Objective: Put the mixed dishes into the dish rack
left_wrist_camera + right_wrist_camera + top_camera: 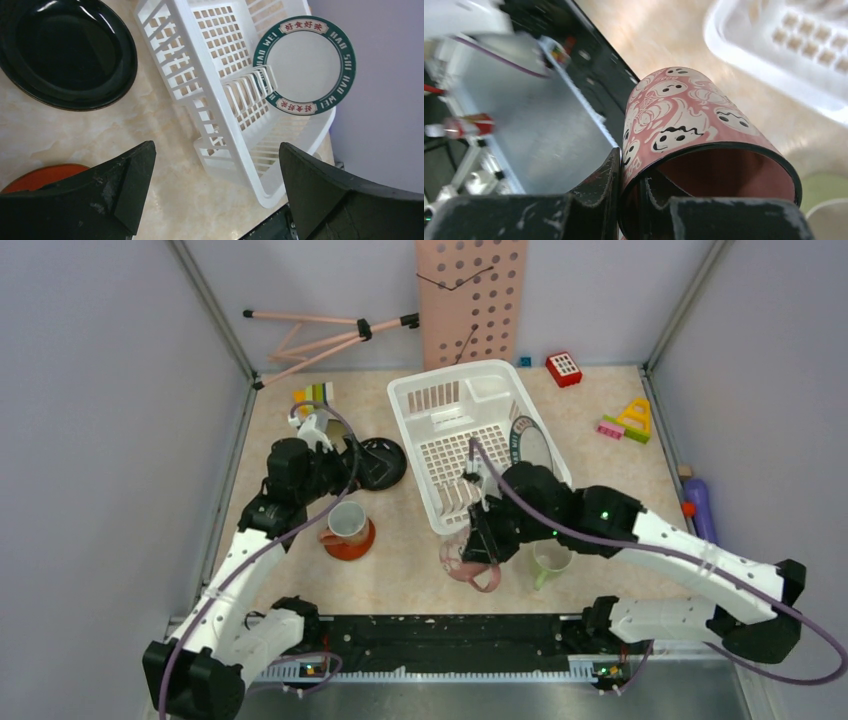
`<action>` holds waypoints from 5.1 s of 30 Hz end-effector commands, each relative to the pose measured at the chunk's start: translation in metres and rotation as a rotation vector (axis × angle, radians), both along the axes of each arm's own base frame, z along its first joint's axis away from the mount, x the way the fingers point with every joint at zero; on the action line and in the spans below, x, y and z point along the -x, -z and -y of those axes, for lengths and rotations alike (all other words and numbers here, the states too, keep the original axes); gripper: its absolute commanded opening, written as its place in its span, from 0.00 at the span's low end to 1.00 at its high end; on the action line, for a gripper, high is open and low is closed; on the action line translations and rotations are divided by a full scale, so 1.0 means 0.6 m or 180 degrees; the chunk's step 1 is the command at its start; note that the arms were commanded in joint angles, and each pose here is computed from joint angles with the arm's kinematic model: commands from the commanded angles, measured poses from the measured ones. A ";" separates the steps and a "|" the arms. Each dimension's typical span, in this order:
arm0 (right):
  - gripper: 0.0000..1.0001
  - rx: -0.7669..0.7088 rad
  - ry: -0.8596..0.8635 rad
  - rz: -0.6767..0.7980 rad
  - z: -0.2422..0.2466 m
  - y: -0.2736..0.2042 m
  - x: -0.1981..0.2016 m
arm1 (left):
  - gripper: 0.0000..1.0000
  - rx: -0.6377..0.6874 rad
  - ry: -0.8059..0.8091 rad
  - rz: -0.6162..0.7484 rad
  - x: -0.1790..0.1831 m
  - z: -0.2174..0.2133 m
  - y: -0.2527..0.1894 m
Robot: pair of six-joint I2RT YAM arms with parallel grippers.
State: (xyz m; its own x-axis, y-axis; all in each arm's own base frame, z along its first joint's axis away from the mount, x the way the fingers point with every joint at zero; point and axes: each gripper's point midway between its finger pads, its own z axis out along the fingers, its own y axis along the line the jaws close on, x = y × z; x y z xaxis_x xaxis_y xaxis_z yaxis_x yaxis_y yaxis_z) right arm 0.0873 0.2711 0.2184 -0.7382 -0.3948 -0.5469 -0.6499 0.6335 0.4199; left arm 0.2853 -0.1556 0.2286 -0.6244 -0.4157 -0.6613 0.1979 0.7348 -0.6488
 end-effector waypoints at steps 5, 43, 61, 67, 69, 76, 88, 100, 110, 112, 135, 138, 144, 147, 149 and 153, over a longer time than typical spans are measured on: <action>0.00 -0.1459 0.0172 0.0607 -0.059 -0.240 -0.119 | 0.98 0.0719 0.0127 0.0377 0.021 0.014 -0.101; 0.00 -0.4075 0.0221 0.1531 -0.073 -0.417 -0.261 | 0.85 0.2547 0.1634 -0.0254 0.080 0.185 -0.219; 0.23 -0.3972 0.0267 0.1686 -0.069 -0.374 -0.266 | 0.00 0.2293 0.1484 0.0056 0.036 0.228 -0.215; 0.72 -0.3459 0.1064 0.1686 -0.030 -0.323 -0.315 | 0.00 0.1378 0.0905 0.0304 -0.026 0.208 -0.173; 0.79 -0.3302 0.1300 0.1667 -0.015 -0.309 -0.326 | 0.00 0.1122 0.0764 0.0411 -0.046 0.199 -0.169; 0.88 -0.2599 0.2153 0.1484 0.041 -0.241 -0.372 | 0.00 0.0441 0.0434 0.0629 -0.131 0.190 -0.150; 0.88 -0.2166 0.2582 0.1824 0.112 -0.223 -0.368 | 0.00 -0.0050 0.0274 0.0739 -0.261 0.222 -0.092; 0.87 -0.1467 0.2396 0.1633 0.083 -0.181 -0.407 | 0.00 0.0130 0.0425 0.0911 -0.238 0.230 -0.158; 0.87 -0.1204 0.2286 0.1296 0.067 -0.189 -0.450 | 0.00 0.0517 0.0835 0.1195 -0.222 0.265 -0.215; 0.86 -0.1318 0.2259 0.1096 0.063 -0.198 -0.464 | 0.00 0.0538 0.0981 0.1321 -0.209 0.270 -0.221; 0.99 -0.1098 0.2728 0.0293 0.041 -0.176 -0.602 | 0.00 0.0507 0.1386 0.2916 -0.224 0.308 -0.214; 0.99 -0.1036 0.2853 0.0371 0.048 -0.169 -0.622 | 0.00 0.0537 0.1226 0.2901 -0.247 0.309 -0.198; 0.99 -0.0987 0.2839 0.0365 0.036 -0.145 -0.650 | 0.00 0.0668 0.0903 0.2835 -0.299 0.311 -0.173; 0.99 -0.0898 0.2887 0.0351 0.036 -0.124 -0.665 | 0.00 0.0717 0.0844 0.2796 -0.319 0.317 -0.162; 0.99 -0.0873 0.2924 0.0375 0.038 -0.117 -0.672 | 0.00 0.0710 0.0807 0.2744 -0.332 0.320 -0.147; 0.99 -0.0860 0.2927 0.0379 0.037 -0.102 -0.689 | 0.00 0.0714 0.0793 0.2652 -0.349 0.328 -0.123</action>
